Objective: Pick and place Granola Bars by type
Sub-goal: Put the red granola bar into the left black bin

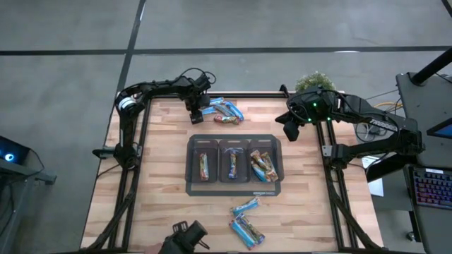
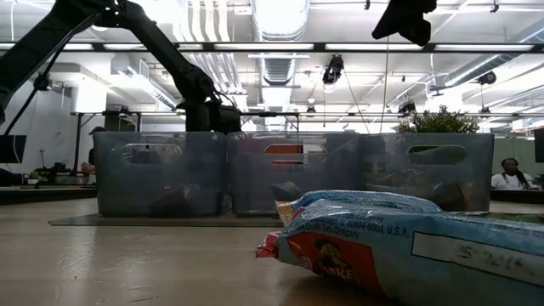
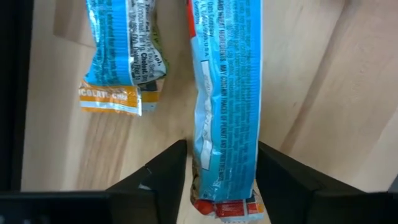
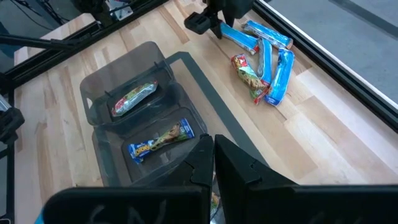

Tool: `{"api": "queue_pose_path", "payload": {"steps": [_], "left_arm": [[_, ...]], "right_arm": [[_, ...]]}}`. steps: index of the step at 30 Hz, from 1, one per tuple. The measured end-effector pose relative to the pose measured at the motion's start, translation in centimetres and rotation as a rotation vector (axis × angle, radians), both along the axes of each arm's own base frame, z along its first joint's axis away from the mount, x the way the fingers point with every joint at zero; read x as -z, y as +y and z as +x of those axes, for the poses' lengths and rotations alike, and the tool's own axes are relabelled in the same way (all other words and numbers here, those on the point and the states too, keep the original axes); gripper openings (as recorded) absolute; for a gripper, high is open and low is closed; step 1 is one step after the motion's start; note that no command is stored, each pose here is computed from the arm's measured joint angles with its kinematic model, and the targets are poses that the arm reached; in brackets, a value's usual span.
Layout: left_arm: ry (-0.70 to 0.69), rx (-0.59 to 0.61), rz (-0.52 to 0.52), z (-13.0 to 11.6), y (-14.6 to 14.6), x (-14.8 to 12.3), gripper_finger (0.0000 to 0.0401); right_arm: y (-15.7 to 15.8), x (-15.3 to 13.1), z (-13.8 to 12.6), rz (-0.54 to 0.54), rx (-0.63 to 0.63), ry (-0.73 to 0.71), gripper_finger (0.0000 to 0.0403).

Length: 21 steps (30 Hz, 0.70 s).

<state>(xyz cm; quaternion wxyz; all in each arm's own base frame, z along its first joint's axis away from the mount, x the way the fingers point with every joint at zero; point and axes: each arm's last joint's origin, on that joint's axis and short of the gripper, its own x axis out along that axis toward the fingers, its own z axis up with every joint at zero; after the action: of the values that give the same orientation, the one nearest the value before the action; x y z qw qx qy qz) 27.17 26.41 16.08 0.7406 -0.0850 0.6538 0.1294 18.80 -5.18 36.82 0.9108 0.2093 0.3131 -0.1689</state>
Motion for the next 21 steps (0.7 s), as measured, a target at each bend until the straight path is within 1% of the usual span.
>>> {"api": "queue_pose_path", "payload": {"steps": [11, 14, 21], "left_arm": [[0.003, -0.051, -0.006, -0.07, -0.01, 0.01, 0.0065], [0.005, -0.059, -0.010, -0.09, -0.03, 0.01, 0.0054], [0.039, -0.059, -0.041, -0.44, -0.38, -0.04, 0.0054]], "right_arm": [[0.00, 0.00, 0.00, 0.000, 0.000, 0.000, 0.0008], [0.00, 0.00, 0.00, 0.000, 0.000, 0.000, 0.0008], [0.00, -0.01, 0.00, 0.000, -0.001, -0.001, 0.0008]]}}
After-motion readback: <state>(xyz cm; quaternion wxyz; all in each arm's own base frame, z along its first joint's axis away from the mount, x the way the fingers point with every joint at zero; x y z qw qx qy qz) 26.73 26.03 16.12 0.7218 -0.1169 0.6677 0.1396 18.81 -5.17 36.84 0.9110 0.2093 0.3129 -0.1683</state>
